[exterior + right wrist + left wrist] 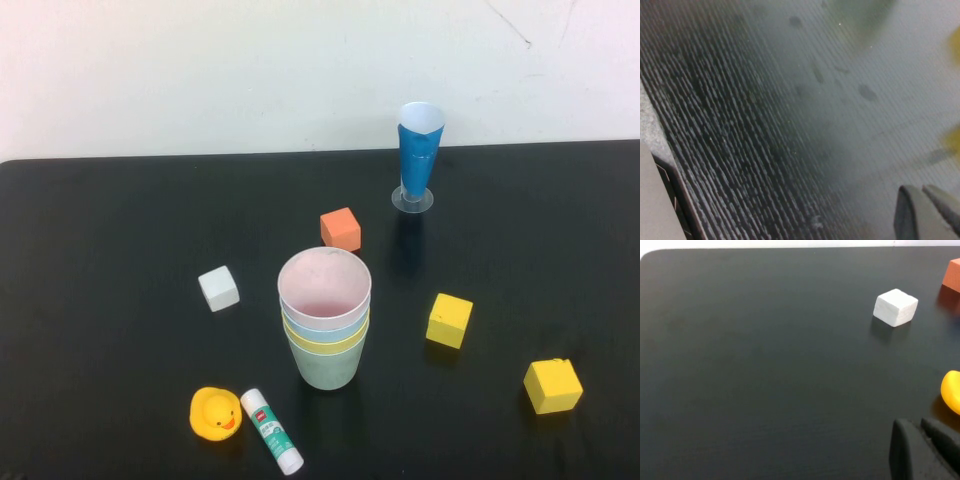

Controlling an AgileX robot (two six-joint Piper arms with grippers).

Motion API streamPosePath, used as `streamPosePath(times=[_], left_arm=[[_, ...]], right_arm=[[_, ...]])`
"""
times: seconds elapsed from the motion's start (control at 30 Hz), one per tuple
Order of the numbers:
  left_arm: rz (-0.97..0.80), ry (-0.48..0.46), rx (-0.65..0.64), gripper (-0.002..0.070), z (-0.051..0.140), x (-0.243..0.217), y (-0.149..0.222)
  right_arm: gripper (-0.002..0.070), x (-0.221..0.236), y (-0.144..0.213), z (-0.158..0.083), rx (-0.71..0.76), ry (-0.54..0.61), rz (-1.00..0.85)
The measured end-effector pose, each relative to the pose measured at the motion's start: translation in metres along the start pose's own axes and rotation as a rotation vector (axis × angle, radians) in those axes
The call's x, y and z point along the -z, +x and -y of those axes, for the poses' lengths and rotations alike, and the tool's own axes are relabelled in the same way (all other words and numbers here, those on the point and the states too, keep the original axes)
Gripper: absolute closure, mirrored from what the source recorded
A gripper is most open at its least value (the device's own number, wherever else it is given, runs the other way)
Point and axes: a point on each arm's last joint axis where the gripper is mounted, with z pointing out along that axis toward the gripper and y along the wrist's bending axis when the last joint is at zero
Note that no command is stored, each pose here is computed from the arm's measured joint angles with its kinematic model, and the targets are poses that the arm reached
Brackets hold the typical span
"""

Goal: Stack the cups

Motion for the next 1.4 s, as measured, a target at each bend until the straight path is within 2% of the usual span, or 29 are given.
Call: streamPosePath(times=[0.6,0.73,0.97,1.17,1.27,1.4], left_arm=[[0.0,0.0,0.008,0.0674,0.0,0.0,0.0],[0.0,0.0,0.008,0.0674,0.0,0.0,0.0],[0.0,0.0,0.008,0.0674,0.0,0.0,0.0],[0.0,0.0,0.008,0.0674,0.0,0.0,0.0],[0.0,0.0,0.008,0.0674,0.0,0.0,0.0],[0.0,0.0,0.008,0.0674,0.0,0.0,0.0]], right_arm=[[0.0678,0.0,0.0,0.0,0.001,0.001,-0.001],[0.0678,0.003,0.002,0.002,0.071,0.039,-0.009],[0.0678,0.025,0.011,0.014,-0.013,0.286,0.04],[0.0678,0.044,0.022,0.017,-0.126,0.562,0.067],[0.0678,0.043,0.033,0.015,-0.16,0.699,0.091],[0.0678,0.03,0.052,0.011,-0.196,0.818,0.125]])
